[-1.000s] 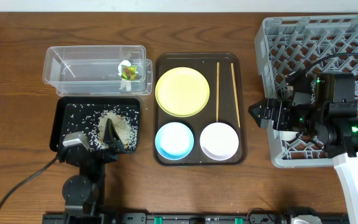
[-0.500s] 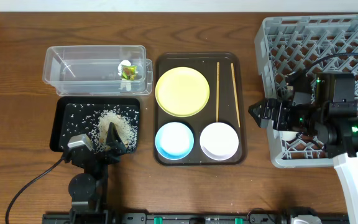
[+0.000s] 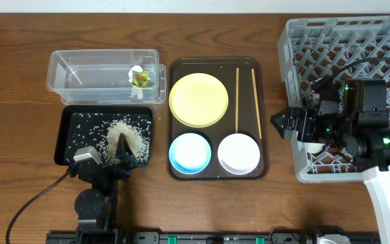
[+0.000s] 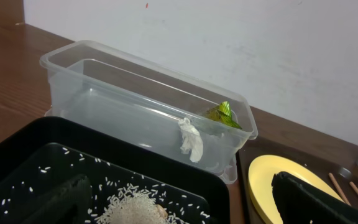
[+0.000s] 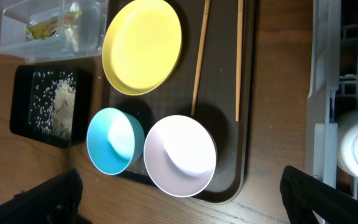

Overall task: Sort waste into correct bins and load items into the dishwasher rack
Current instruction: 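Reach the right gripper to the wooden chopsticks and grasp them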

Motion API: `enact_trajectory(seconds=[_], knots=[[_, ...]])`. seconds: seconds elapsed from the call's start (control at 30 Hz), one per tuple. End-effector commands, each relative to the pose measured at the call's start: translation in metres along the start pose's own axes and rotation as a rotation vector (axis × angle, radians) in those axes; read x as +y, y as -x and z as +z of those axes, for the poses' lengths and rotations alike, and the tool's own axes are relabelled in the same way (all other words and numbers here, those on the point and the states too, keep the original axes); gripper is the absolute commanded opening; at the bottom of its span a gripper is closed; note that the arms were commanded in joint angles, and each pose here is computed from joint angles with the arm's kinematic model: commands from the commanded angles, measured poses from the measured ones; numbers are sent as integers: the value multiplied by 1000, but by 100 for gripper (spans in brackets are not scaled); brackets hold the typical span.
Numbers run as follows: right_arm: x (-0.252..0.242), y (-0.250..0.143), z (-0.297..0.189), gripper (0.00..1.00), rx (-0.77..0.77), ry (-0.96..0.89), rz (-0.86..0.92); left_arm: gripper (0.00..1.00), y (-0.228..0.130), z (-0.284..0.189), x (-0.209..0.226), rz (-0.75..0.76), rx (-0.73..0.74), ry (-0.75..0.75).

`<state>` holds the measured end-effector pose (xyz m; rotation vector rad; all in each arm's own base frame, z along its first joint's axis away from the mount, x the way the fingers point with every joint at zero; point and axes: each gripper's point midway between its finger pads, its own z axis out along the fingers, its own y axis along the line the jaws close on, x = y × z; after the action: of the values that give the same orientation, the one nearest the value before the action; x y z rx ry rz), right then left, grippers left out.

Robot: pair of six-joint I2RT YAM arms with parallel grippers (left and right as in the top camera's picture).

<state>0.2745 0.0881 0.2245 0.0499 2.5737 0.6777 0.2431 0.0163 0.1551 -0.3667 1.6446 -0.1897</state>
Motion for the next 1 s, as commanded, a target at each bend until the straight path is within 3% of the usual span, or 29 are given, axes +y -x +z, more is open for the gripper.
enact_trajectory(seconds=[0.0, 0.27, 0.47, 0.57, 0.73, 0.87, 0.97], knots=[[5, 3, -3, 99, -10, 5, -25, 95, -17, 2, 7, -1, 39, 21], [29, 32, 1, 99, -109, 99, 47, 95, -17, 2, 7, -1, 39, 21], [21, 15, 56, 99, -6, -118, -69, 95, -17, 2, 7, -1, 39, 21], [30, 19, 82, 99, 11, -108, -128, 95, -17, 2, 7, -1, 39, 21], [17, 39, 130, 77, -18, -149, -105, 95, -17, 2, 7, -1, 39, 21], [1, 40, 177, 49, 14, -171, -64, 95, -17, 2, 7, -1, 39, 21], [-9, 40, 209, 44, 20, -176, -55, 95, -17, 2, 7, -1, 39, 21]])
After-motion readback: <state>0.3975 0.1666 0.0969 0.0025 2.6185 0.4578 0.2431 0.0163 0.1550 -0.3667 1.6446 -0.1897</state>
